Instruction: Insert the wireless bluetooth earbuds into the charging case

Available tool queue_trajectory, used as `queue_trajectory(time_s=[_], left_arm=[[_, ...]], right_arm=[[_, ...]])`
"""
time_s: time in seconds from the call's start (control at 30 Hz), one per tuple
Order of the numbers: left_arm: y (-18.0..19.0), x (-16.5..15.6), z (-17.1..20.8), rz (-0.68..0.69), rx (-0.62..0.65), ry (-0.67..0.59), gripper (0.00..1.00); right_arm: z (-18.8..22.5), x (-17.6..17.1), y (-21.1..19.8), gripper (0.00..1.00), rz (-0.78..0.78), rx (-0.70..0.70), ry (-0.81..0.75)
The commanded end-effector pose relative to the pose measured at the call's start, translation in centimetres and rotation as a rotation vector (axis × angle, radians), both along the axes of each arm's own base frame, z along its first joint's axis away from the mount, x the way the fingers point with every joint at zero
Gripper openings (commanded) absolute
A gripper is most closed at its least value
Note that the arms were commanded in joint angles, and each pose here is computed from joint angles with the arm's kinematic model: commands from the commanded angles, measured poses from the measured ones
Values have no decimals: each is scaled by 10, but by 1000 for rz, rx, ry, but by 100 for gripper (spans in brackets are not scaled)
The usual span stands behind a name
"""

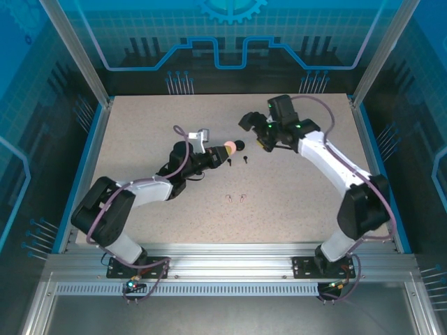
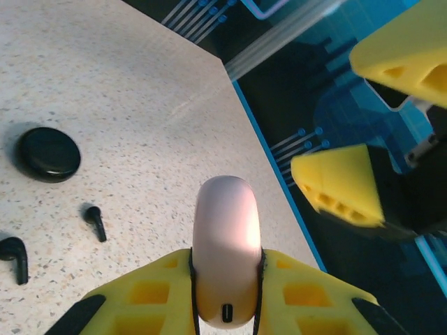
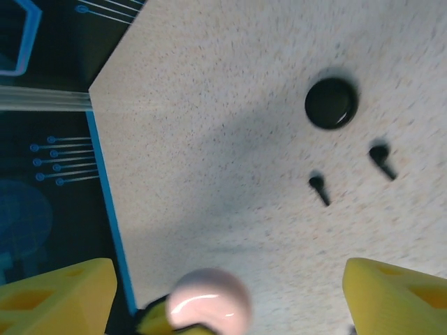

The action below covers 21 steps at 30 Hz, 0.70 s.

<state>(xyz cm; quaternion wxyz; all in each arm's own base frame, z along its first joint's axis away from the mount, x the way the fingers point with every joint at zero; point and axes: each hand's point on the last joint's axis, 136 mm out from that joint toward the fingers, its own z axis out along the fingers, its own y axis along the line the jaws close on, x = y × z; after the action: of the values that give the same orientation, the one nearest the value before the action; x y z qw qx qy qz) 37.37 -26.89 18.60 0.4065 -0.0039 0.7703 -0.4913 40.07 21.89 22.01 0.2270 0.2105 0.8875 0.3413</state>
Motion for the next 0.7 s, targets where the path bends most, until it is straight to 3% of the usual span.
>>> queue_trajectory(time_s=[0.0, 0.1, 0.2, 0.47, 0.67], left_arm=[[-13, -19, 19, -146, 78, -57, 0], [-17, -28, 21, -216, 113, -52, 0], [-18, -34, 19, -257, 137, -38, 0], [-20, -38, 3, -334, 140, 24, 0], [-23, -39, -1, -369, 126, 50, 0]], right_arm=[[-3, -13, -4, 86, 224, -143, -223], [-3, -32, -1, 86, 363, -194, -394], [-10, -51, -3, 87, 421, -201, -468], [-34, -86, 14, 86, 564, -76, -540], [-40, -82, 22, 84, 595, -53, -524]])
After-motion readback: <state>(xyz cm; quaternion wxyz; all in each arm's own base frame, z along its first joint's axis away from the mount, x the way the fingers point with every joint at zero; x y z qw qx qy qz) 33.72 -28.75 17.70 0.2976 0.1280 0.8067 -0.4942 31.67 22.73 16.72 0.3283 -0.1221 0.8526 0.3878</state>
